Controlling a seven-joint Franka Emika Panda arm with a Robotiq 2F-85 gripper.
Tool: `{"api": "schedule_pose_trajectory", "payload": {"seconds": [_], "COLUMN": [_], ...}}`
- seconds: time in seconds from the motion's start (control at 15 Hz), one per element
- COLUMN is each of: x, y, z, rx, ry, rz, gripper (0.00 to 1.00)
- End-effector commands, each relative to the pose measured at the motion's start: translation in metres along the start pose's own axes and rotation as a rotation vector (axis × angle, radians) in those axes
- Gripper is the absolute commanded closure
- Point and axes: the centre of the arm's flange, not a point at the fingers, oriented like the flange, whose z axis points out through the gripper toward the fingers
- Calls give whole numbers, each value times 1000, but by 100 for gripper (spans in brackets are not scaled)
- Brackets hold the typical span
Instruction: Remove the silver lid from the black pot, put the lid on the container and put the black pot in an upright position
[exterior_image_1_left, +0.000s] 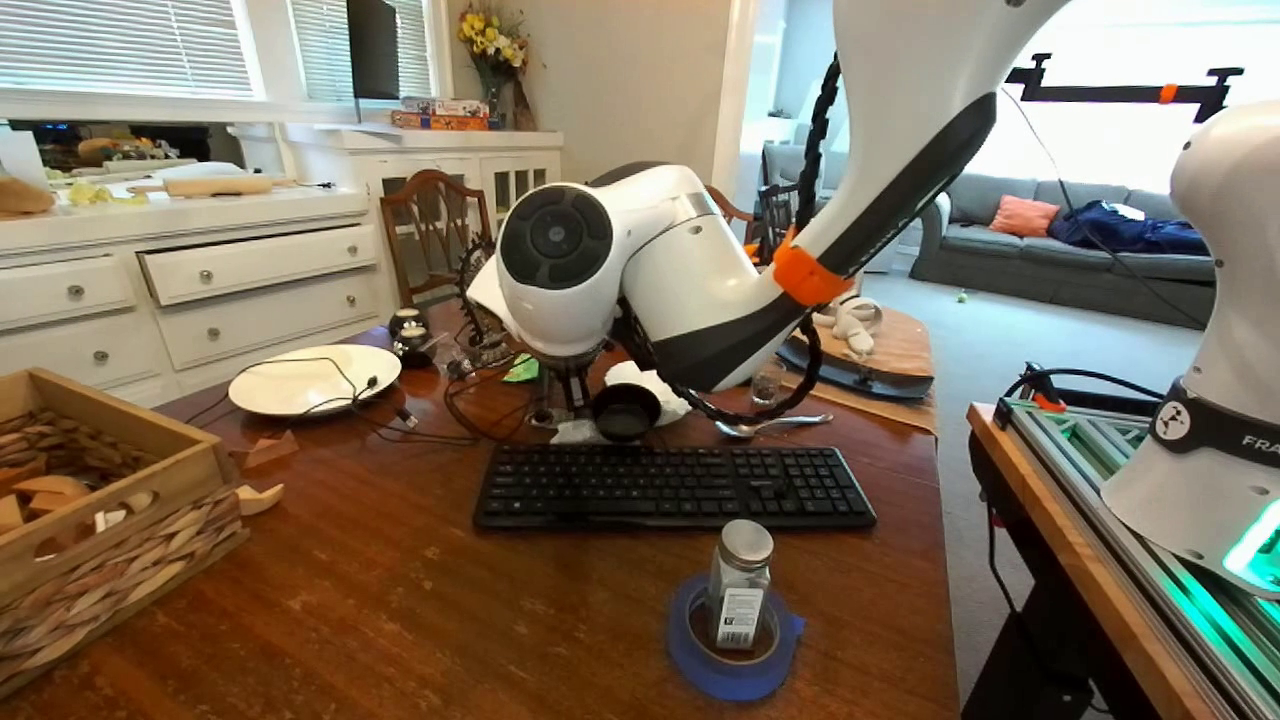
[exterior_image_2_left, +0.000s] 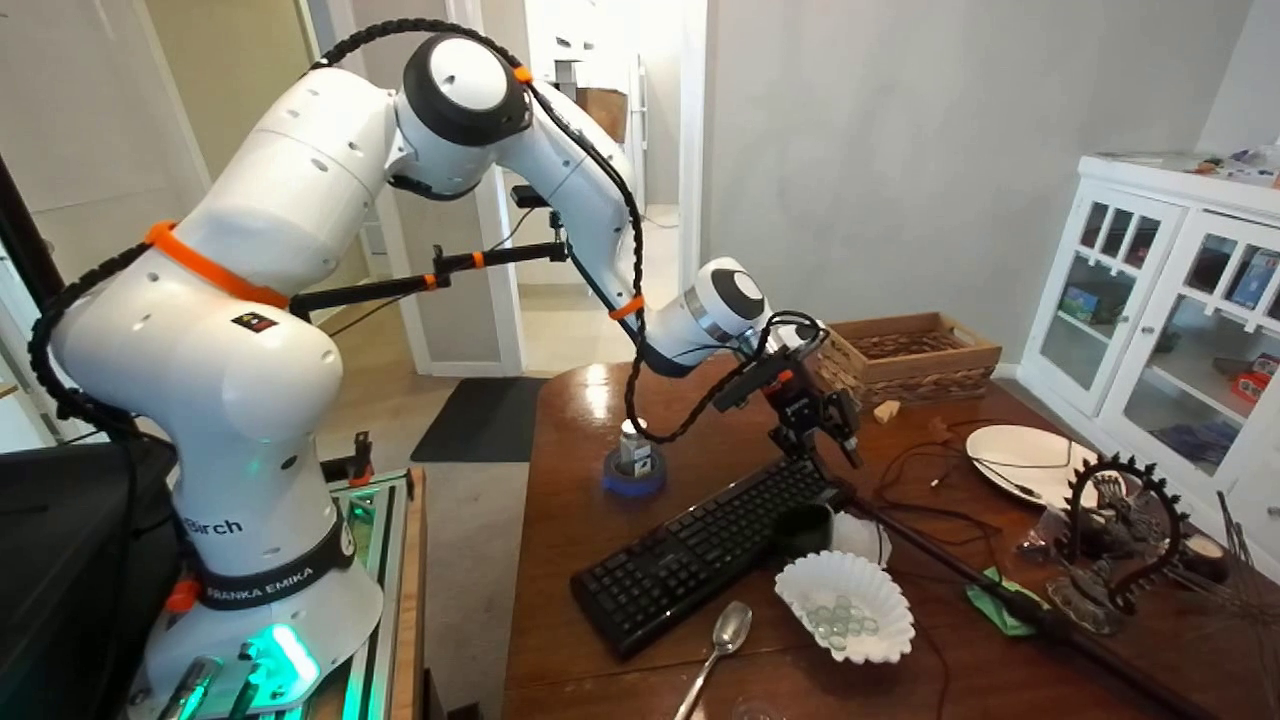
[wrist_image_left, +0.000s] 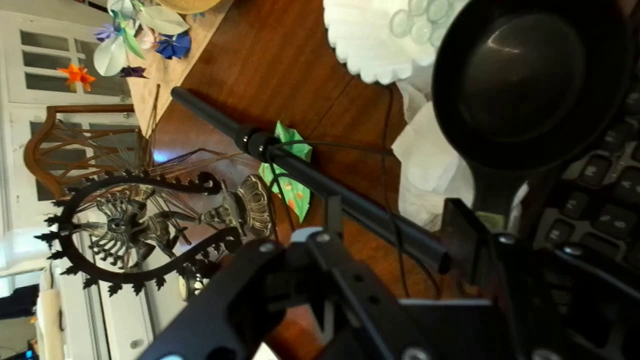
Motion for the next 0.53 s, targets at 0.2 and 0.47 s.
{"api": "schedule_pose_trajectory", "payload": {"seconds": [0.2,0.47], "x": [1,1], "y": [10,28], "z": [-12,-2], "rx": [204,392], "ry": [47,44], "rz": [38,159], "gripper": [0,0]}}
